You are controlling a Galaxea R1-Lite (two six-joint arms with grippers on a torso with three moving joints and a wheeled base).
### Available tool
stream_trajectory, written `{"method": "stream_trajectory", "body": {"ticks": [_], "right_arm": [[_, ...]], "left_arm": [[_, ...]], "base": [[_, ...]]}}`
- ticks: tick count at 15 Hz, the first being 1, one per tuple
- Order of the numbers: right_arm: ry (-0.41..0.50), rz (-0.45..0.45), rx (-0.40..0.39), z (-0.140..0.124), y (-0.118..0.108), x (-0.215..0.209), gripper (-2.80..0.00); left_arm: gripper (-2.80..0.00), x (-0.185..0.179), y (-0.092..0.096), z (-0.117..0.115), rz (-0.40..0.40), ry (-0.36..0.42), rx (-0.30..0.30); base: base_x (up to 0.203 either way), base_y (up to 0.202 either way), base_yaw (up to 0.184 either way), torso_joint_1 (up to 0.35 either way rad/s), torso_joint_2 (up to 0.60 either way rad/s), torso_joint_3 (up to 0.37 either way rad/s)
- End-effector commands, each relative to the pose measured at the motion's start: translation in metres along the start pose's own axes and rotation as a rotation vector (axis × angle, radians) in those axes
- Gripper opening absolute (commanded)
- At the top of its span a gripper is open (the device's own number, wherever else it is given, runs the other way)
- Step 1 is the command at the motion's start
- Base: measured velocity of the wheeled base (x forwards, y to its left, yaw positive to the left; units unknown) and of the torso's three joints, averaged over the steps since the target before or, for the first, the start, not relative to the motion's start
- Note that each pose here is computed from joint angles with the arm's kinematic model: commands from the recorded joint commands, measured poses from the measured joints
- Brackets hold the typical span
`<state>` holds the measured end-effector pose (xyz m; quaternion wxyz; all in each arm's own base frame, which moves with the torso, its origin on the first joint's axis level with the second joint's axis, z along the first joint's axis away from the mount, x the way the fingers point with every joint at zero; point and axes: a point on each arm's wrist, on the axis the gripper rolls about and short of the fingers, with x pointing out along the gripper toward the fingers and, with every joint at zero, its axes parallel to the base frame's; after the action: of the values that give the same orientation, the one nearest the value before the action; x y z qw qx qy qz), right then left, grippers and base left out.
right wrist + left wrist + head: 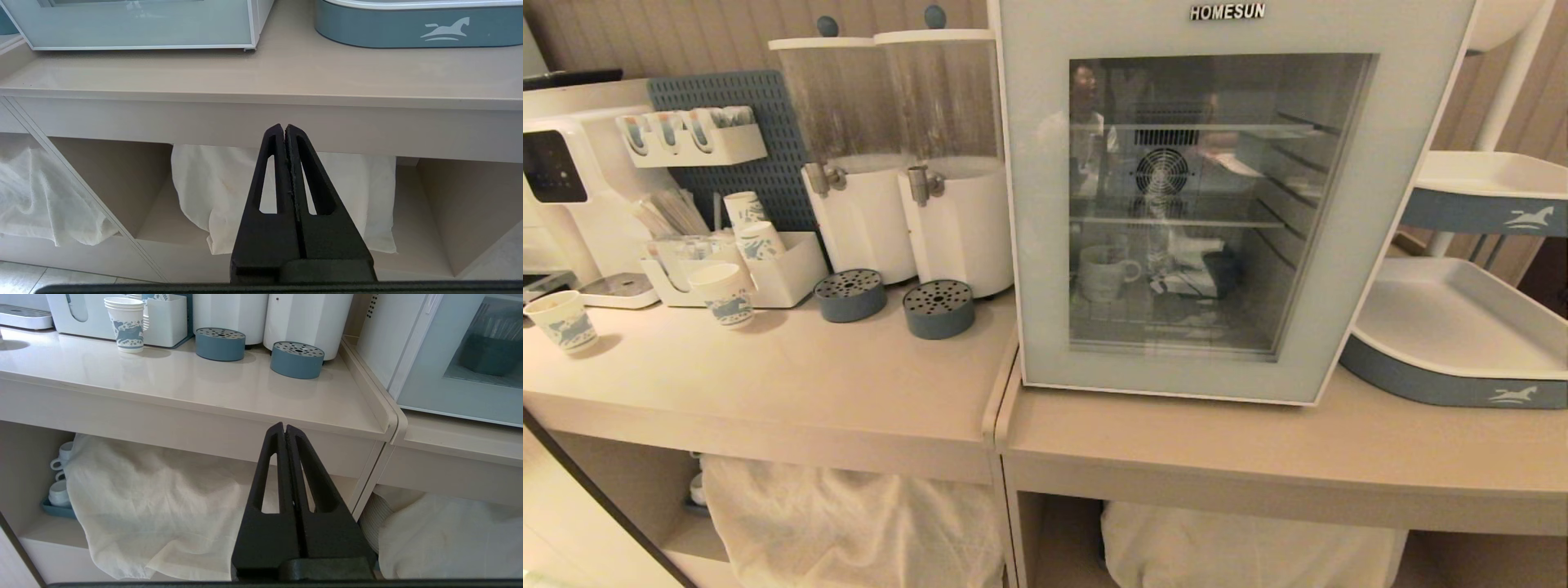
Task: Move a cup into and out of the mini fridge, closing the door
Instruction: Open the freezer door
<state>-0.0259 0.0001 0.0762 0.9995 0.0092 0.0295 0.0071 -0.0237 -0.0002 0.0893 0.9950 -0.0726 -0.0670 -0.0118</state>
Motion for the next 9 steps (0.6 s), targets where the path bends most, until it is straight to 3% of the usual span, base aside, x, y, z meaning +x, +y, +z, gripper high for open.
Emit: {"method": "stream_trajectory", "body": {"ticks": [1,9], "right_arm": [[0.001,0.001,0.000,0.0000,0.0000,0.0000,-2.80],[-0.001,-0.001,0.000,0.0002,0.0000,0.0000,-2.80]], "left_arm": [[-2.80,0.0015,0.0017,-0.0113,0.005,0.034,-0.001],[-2.80,0.0015,0.0017,-0.0113,0.005,0.034,-0.003]], "base": [[0.000,0.000,0.000,0.000,0.00,0.000],[0.000,0.000,0.000,0.000,0.00,0.000]]}}
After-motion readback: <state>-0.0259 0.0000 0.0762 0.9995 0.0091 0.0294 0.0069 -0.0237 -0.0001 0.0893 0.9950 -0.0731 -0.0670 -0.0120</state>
